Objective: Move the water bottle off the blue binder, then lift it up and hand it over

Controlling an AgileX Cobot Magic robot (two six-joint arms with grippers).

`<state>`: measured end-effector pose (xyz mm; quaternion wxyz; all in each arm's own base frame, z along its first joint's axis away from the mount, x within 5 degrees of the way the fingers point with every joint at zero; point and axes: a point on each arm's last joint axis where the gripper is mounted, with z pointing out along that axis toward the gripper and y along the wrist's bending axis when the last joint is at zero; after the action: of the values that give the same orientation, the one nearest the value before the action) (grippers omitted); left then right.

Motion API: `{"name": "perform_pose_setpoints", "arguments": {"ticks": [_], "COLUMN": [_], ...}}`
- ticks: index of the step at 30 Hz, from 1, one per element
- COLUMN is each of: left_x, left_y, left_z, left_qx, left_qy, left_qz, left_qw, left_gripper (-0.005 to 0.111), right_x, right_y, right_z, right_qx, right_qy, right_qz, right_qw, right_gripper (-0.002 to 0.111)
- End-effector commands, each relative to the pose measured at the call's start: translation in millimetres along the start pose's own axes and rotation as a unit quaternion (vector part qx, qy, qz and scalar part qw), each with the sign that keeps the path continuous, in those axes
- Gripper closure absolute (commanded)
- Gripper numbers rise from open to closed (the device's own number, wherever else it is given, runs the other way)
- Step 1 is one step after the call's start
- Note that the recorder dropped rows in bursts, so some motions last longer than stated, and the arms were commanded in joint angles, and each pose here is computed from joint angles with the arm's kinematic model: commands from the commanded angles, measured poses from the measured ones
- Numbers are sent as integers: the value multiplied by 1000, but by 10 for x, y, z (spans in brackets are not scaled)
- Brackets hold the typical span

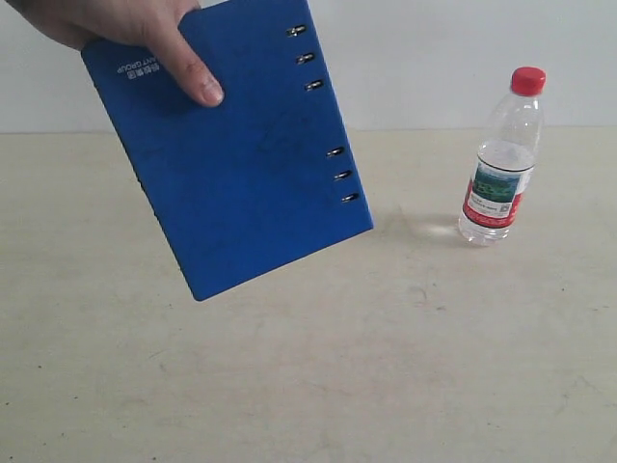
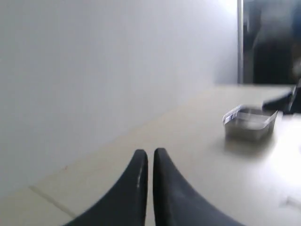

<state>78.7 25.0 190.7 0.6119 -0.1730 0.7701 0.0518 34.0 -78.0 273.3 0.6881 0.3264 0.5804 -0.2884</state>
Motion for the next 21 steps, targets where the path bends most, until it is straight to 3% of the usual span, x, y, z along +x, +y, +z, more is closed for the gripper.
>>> {"name": "perform_pose_setpoints", "arguments": {"ticks": [1, 6, 11, 17, 21], "left_x": [10, 10, 10, 5, 5], "left_y": [-1, -1, -5, -26, -41], "left_z": [-3, -3, -3, -10, -10], "left_qx": [1, 1, 4, 16, 24], "left_qy": [0, 0, -1, -4, -4], "left_qz": [-4, -4, -4, -4, -4], "left_qw": [1000, 1000, 1000, 1000, 1000], "left_gripper": [102, 102, 102, 102, 102], "right_x": [-527, -845, -1145, -1580, -1766], "right_y": [-103, -258, -774, -1192, -1499], "right_z": [-17, -58, -231, -171, 35], "right_qx": [30, 63, 94, 83, 29], "right_qy": [-92, -109, -159, -215, -189], "right_qz": [-93, -192, -68, 36, 143], "right_qw": [991, 973, 980, 972, 971], "right_gripper": [108, 108, 108, 108, 108]}}
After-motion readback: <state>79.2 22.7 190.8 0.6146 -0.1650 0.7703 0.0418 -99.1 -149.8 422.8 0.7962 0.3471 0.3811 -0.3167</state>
